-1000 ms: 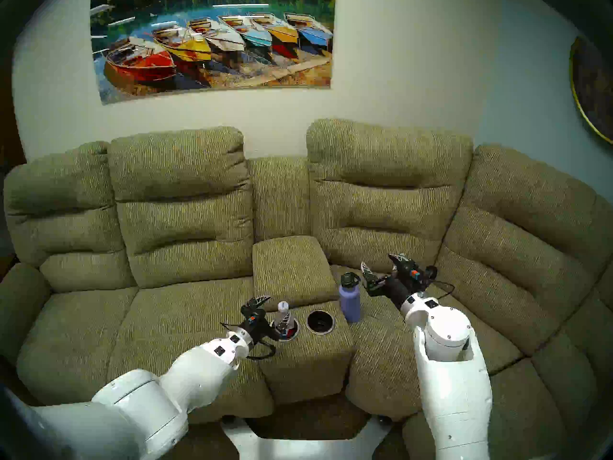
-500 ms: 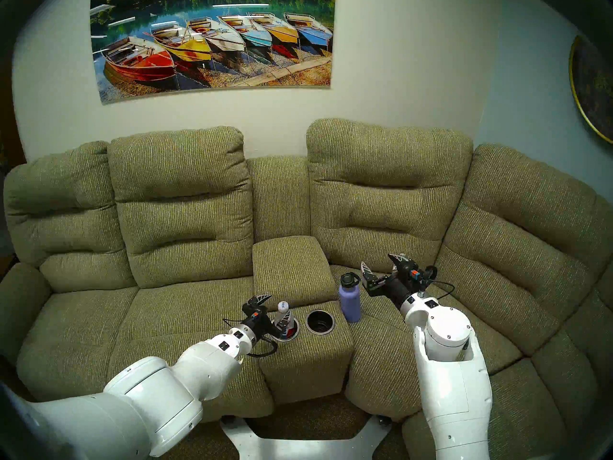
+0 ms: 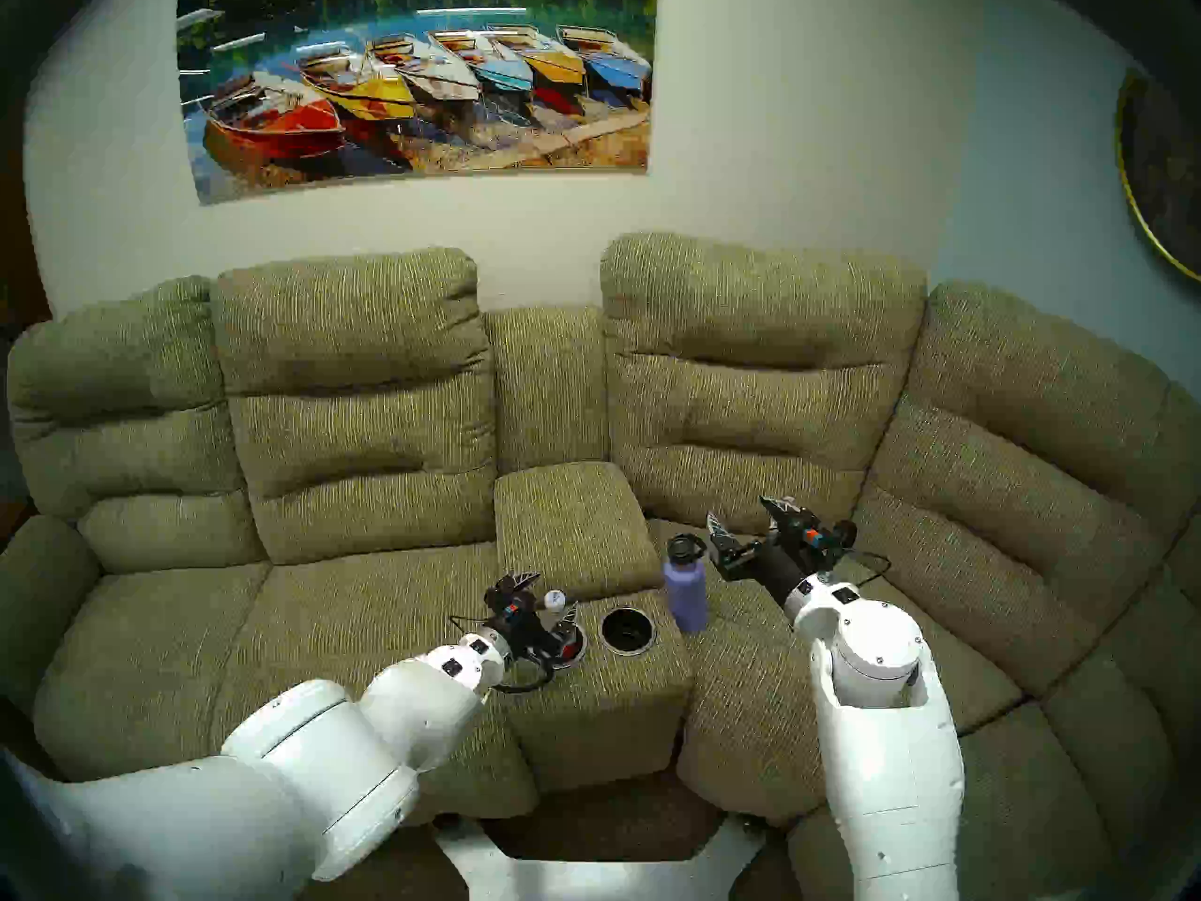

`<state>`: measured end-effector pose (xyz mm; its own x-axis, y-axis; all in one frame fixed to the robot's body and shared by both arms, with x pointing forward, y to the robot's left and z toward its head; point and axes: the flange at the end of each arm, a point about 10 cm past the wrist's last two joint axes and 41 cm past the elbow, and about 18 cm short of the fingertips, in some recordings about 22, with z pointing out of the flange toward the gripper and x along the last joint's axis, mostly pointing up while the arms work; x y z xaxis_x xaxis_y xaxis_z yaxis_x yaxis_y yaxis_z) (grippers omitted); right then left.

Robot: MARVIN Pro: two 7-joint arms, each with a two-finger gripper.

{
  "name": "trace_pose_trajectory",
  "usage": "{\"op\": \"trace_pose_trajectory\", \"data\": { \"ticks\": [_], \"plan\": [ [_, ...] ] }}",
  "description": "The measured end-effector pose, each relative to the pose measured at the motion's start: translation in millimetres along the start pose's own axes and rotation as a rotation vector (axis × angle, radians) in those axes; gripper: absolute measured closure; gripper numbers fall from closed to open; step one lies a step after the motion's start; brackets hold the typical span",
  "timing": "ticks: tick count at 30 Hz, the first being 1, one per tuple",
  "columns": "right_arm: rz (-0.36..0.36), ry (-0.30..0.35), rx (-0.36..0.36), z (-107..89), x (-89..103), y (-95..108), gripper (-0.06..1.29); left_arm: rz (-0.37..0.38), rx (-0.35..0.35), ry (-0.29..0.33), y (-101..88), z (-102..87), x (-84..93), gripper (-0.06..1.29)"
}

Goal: Take bottles out of cup holder

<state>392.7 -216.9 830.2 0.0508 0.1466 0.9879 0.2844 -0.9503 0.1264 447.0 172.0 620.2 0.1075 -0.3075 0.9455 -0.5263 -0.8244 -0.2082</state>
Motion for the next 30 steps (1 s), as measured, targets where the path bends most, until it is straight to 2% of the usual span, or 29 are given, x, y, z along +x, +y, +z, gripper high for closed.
{"op": "trace_pose_trajectory", "data": {
  "ticks": [6, 7, 9, 11, 22, 30],
  "plan": [
    [0.000, 0.000, 0.000, 0.0, 0.0, -0.1, 0.00, -0.014, 0.006, -0.018, 5.9, 5.1, 1.9, -0.02],
    [0.000, 0.000, 0.000, 0.0, 0.0, -0.1, 0.00, -0.019, 0.009, -0.019, 6.7, 6.2, 2.5, 0.09],
    [0.000, 0.000, 0.000, 0.0, 0.0, -0.1, 0.00, -0.027, 0.016, -0.021, 7.5, 7.2, 3.2, 0.89],
    [0.000, 0.000, 0.000, 0.0, 0.0, -0.1, 0.00, -0.033, 0.023, -0.021, 7.9, 7.7, 3.4, 0.85],
    [0.000, 0.000, 0.000, 0.0, 0.0, -0.1, 0.00, -0.038, 0.057, 0.021, 2.9, 2.7, 2.7, 0.85],
    [0.000, 0.000, 0.000, 0.0, 0.0, -0.1, 0.00, -0.004, 0.086, 0.125, -16.7, -1.6, 13.7, 0.85]
  ]
}}
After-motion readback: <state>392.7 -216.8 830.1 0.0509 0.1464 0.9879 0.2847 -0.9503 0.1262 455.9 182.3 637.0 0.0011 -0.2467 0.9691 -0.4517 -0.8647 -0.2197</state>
